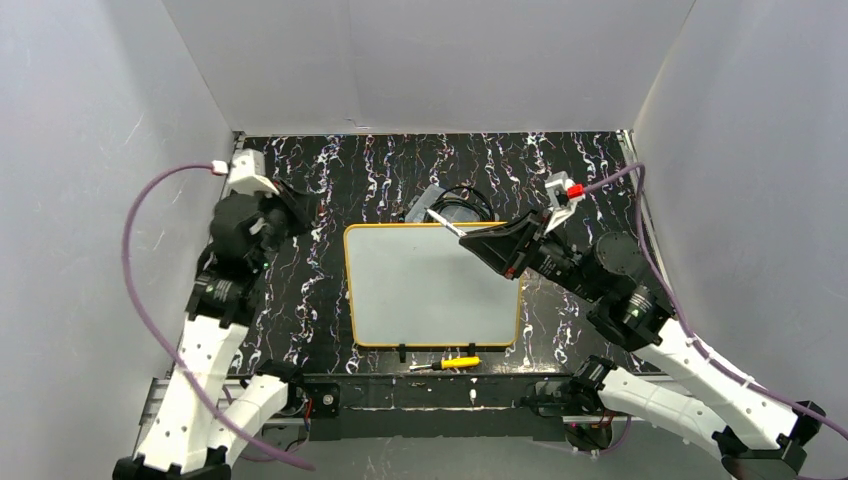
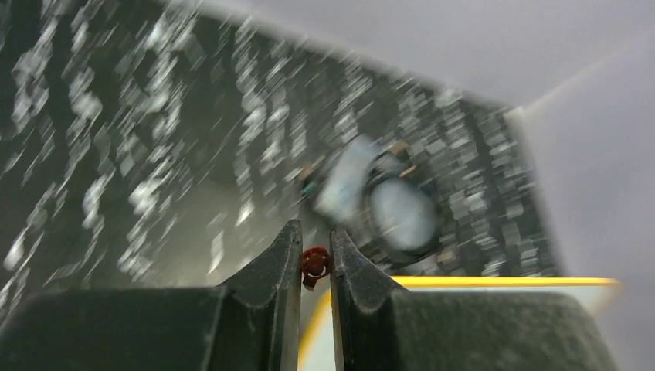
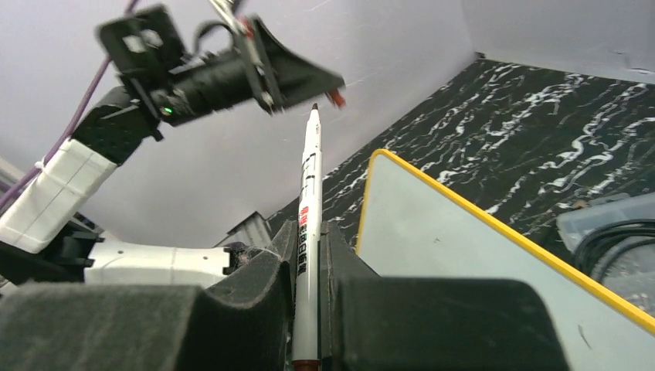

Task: Write a sentence on the whiteboard
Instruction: Place the pen cap at the center of the board.

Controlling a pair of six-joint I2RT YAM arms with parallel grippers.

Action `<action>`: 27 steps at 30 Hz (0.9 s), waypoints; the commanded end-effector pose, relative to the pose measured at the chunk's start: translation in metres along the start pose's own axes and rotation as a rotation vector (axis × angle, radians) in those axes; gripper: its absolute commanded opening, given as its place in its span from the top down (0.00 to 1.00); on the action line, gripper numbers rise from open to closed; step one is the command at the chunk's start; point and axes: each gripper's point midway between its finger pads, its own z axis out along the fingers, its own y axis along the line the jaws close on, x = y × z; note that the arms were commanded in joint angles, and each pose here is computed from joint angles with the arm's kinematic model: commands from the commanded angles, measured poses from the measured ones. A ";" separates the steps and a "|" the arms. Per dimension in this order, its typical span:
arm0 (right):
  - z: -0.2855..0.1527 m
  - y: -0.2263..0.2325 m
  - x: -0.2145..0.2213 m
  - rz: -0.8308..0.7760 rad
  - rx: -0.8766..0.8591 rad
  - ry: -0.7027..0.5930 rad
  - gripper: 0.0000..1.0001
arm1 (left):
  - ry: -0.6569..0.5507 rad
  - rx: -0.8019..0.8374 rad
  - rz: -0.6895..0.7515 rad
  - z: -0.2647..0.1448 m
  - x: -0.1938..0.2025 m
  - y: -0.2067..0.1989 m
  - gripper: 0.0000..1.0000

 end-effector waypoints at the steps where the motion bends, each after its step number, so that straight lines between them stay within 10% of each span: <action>1: -0.009 0.000 -0.025 -0.075 0.049 -0.067 0.99 | 0.305 -0.356 0.119 -0.002 0.099 0.100 1.00; 27: -0.003 -0.022 0.022 -0.164 0.080 0.162 0.99 | 0.743 -0.659 -0.008 0.012 0.286 0.207 0.87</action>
